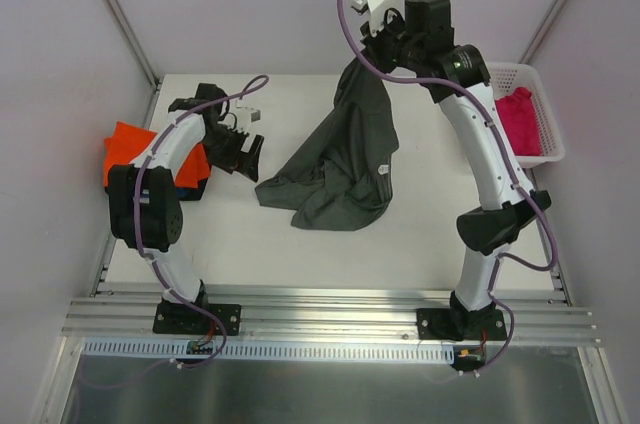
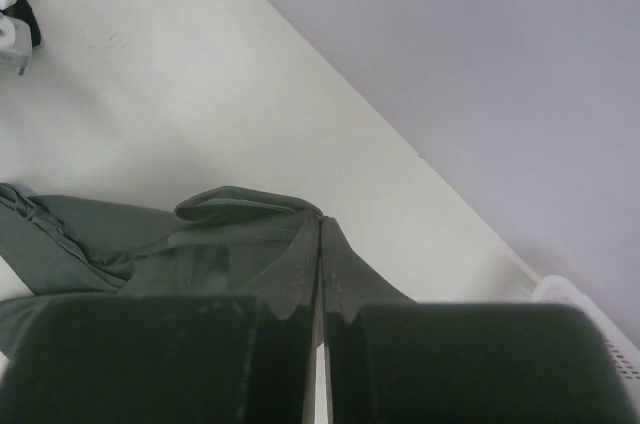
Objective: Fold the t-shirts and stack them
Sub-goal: Flatten the tshirt out
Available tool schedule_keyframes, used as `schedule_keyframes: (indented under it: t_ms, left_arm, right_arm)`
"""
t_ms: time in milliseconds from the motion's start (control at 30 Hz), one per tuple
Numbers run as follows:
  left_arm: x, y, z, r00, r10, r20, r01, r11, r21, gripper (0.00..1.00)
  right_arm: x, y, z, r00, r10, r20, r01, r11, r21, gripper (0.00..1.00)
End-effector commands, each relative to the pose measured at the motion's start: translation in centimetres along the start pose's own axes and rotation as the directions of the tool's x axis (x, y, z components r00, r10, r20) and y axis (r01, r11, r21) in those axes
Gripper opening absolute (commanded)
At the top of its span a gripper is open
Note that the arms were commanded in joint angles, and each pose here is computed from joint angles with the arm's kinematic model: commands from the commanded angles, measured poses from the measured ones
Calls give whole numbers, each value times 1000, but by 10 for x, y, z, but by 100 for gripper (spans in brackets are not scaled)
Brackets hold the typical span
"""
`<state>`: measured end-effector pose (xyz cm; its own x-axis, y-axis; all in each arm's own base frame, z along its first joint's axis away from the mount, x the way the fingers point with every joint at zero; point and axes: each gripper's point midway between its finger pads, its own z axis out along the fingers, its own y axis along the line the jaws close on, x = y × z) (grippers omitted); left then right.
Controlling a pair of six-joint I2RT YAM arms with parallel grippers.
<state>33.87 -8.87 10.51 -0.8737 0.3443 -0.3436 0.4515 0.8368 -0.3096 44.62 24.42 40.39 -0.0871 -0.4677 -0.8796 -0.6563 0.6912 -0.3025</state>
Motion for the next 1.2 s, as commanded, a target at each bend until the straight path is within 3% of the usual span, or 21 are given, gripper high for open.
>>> schedule_keyframes:
  t_ms: [0, 300, 433, 567, 900, 1167]
  left_arm:
    - [-17, -12, -5, 999, 9, 32, -10, 999, 35, 89]
    - [-42, -46, 25, 998, 59, -6, -58, 992, 108, 80]
    - [-49, -51, 46, 988, 141, -60, -139, 990, 29, 78]
    - [-55, -28, 68, 963, 225, -150, -246, 959, -141, 78]
    - [-89, 8, 60, 930, 308, -202, -364, 856, -367, 72]
    - [-97, -3, 50, 892, 392, -225, -451, 809, -377, 68]
  right_arm:
    - [-42, -18, -32, 991, -8, 132, -4, 996, 91, 1]
    - [-23, -8, -19, 996, 34, 84, -38, 998, 50, 1]
    - [-17, -7, -11, 996, 51, 66, -54, 998, 42, 1]
    - [-14, -4, -7, 996, 68, 60, -70, 997, 28, 1]
    - [-11, -8, -4, 994, 96, 58, -97, 995, 23, 1]
    - [-9, -11, 0, 991, 118, 59, -119, 993, 21, 1]
